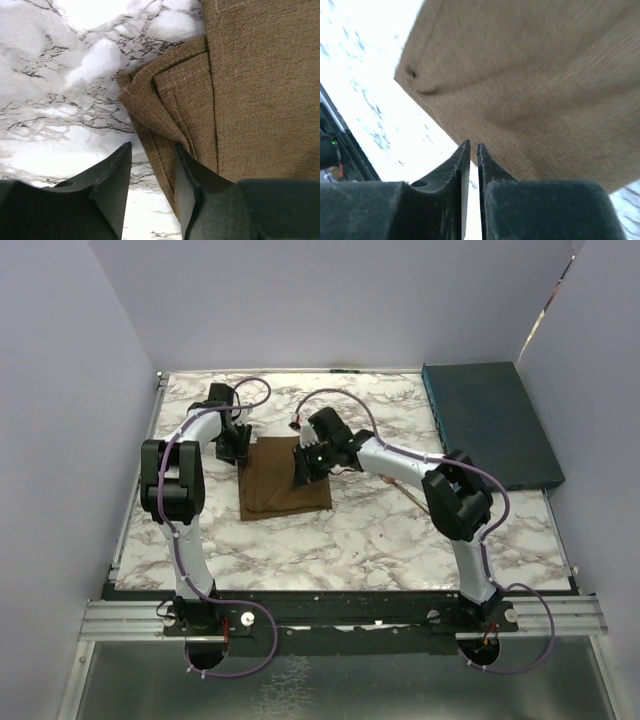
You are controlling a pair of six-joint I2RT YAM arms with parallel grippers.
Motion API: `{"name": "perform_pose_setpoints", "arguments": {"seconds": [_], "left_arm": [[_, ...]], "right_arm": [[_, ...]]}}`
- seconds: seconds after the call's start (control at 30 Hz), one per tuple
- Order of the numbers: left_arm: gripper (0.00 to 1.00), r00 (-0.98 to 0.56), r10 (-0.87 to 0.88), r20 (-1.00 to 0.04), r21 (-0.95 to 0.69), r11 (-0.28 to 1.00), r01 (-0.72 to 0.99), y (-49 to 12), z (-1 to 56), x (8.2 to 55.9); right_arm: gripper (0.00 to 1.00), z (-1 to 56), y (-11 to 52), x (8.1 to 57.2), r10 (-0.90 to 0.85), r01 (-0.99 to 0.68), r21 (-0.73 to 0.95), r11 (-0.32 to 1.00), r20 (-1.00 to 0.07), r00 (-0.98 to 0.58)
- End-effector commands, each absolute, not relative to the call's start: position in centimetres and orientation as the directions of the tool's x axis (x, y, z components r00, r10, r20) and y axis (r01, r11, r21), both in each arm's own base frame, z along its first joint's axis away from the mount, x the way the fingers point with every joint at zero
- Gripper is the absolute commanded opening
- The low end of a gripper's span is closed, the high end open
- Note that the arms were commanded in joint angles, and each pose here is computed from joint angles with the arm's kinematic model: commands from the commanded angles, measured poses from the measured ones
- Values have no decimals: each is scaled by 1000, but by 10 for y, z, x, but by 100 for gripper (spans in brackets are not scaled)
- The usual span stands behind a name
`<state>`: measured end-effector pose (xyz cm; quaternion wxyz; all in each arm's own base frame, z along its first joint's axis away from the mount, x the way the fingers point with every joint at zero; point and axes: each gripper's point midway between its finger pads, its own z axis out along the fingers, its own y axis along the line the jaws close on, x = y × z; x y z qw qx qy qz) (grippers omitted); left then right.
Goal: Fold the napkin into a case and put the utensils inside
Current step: Fold the napkin at the center of the board.
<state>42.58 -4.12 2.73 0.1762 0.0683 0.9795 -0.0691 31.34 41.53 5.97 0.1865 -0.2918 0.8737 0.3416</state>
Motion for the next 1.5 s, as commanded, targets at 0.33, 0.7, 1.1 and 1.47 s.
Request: {"name": "perform_pose_setpoints", "arguments": {"seconds": [0.33, 0.7, 1.1, 1.47], "left_arm": [[61, -902, 176, -395, -117, 964, 239, -75, 80, 449], [59, -915, 149, -374, -146, 965, 217, -102, 52, 469], [50, -910, 79, -406, -112, 984, 135, -98, 37, 497], [49, -905, 79, -419, -125, 982, 144, -103, 35, 507]], "right_arm": [[1, 65, 365, 345, -287, -562, 515, 648, -519, -806], [1, 37, 365, 330, -268, -520, 570, 636, -469, -842], [1, 43, 366, 325, -249, -521, 596, 612, -480, -841], [1, 41, 368, 319, -244, -506, 620, 599, -461, -853]]}}
